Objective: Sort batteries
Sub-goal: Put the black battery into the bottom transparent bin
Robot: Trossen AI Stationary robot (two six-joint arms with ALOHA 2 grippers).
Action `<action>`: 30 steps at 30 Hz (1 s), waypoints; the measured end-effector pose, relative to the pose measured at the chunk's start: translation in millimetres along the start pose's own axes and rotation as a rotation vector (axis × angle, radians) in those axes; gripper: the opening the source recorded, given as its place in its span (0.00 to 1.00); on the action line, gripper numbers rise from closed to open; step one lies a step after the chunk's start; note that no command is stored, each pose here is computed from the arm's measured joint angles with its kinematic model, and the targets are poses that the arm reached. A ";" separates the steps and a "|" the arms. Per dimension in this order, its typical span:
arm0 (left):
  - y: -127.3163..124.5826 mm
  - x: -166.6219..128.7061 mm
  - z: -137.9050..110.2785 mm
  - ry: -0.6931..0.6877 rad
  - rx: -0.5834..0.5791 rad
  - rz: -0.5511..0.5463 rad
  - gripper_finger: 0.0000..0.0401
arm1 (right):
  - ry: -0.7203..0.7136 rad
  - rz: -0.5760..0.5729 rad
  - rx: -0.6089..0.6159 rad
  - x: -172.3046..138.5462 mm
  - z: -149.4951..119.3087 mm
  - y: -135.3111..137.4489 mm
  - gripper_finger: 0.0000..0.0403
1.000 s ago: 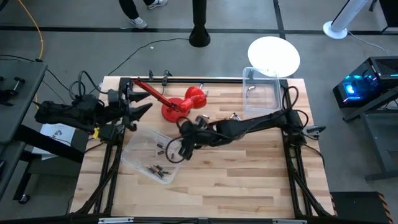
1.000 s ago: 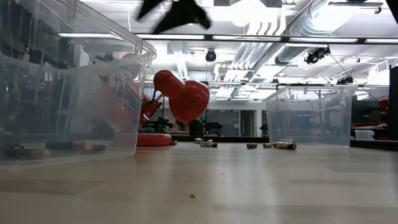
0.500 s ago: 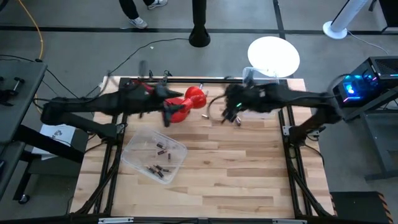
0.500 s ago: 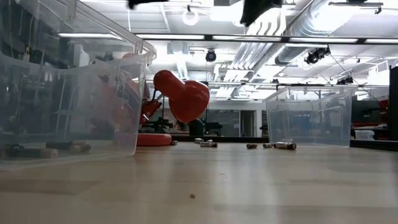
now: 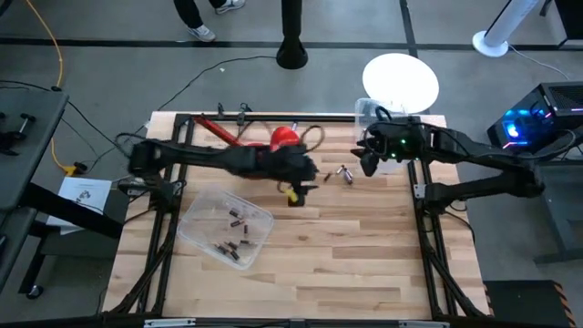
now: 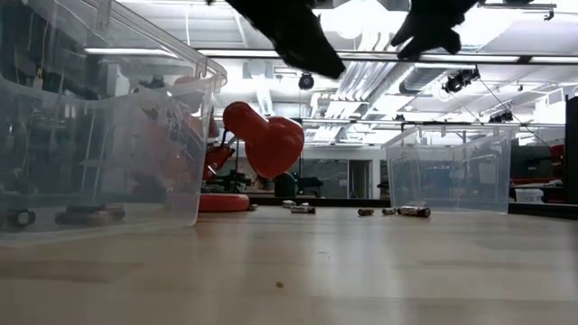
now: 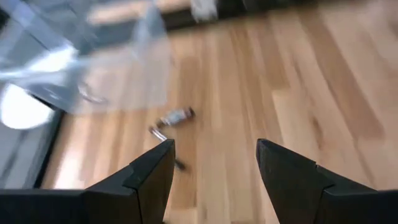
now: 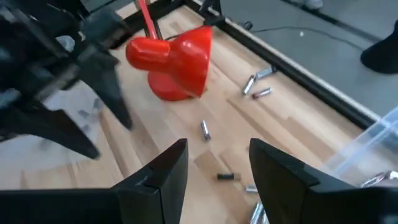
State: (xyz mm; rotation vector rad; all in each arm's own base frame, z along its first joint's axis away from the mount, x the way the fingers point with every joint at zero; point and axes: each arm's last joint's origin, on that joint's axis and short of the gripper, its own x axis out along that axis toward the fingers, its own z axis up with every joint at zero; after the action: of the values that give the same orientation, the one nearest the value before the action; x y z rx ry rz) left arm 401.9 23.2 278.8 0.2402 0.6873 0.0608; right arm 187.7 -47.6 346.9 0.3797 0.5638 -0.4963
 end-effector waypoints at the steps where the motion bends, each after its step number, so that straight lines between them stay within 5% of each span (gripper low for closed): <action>1: 7.0 8.1 2.1 0.030 -0.006 -0.014 0.55 | 0.009 0.002 0.004 1.1 -2.9 -0.8 0.41; 7: 53.6 48.7 4.4 0.191 -0.104 -0.029 0.55 | 0.013 0.019 0.064 4.4 -5.3 -0.5 0.41; 14: 90.8 68.7 6.3 0.195 -0.171 0.052 0.55 | -0.040 0.057 0.129 4.8 0.3 2.2 0.41; 30: 130.0 61.8 -36.3 0.477 -0.120 0.070 0.55 | -0.074 0.055 0.177 6.6 3.8 3.4 0.41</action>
State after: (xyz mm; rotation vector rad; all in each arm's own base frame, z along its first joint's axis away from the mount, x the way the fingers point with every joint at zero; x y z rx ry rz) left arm 429.7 164.9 244.5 0.1337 1.1453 0.2306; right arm 196.0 -48.8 346.7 0.5419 0.4383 -0.5067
